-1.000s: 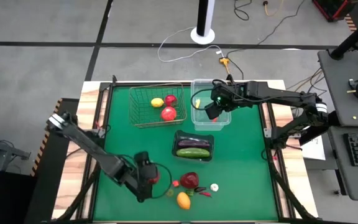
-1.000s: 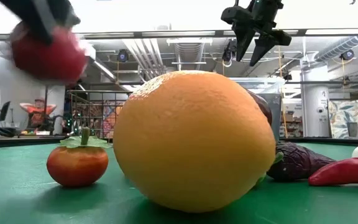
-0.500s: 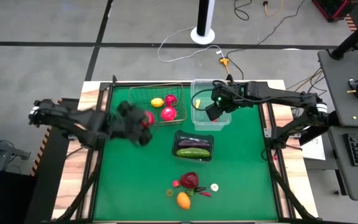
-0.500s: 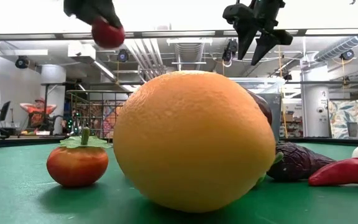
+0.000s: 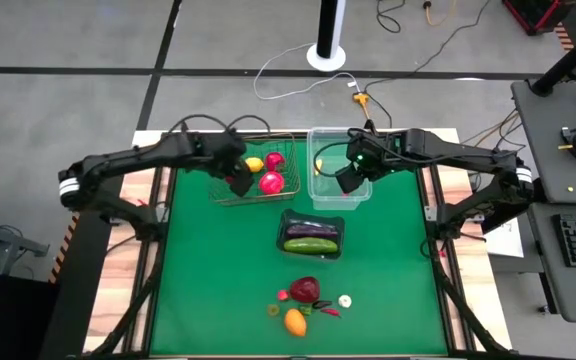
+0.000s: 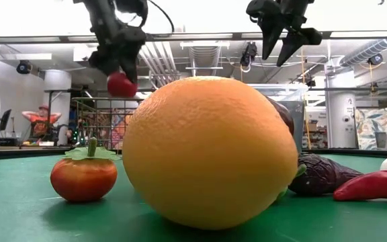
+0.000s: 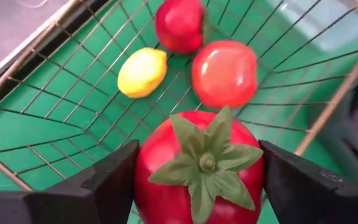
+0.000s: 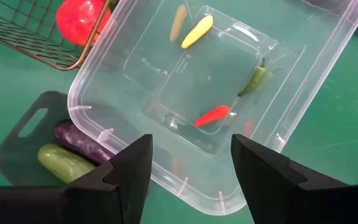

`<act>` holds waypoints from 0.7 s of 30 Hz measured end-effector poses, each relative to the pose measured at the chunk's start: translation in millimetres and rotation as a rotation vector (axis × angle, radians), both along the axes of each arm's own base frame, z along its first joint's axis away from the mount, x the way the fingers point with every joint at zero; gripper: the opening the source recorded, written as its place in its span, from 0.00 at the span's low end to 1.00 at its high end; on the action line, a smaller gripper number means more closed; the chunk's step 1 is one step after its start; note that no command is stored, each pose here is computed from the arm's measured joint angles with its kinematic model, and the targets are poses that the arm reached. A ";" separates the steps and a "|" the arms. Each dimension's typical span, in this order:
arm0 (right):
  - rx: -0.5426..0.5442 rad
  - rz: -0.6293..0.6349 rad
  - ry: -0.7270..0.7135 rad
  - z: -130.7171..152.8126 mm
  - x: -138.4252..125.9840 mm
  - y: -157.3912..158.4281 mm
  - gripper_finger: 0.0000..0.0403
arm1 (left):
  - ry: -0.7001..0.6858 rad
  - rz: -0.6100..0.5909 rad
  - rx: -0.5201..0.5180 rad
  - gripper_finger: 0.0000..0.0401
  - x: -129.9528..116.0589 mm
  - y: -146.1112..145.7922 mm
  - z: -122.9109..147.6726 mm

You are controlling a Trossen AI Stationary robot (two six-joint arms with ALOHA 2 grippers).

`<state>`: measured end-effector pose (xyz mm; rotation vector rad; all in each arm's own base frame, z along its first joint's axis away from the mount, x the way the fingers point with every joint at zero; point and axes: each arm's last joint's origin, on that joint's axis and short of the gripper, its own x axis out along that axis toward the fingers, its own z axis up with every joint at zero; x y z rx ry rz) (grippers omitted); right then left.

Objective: Sort produce into baskets
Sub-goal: Put the tomato into the wire basket, then put the garlic into the transparent bin

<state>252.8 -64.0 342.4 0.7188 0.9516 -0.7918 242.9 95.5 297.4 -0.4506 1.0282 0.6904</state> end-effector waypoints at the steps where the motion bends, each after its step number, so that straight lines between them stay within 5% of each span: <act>1: 0.000 0.002 -0.001 0.1 0.0 0.4 0.52 | 0.016 -0.006 -0.002 0.70 2.4 1.1 -3.4; 12: -0.001 0.011 -0.002 0.5 0.0 2.2 0.52 | 0.136 -0.021 -0.009 0.81 20.6 8.4 -31.2; 21: -0.003 0.010 -0.011 2.9 -2.3 2.7 0.52 | 0.100 -0.006 0.009 0.83 20.0 8.4 -22.1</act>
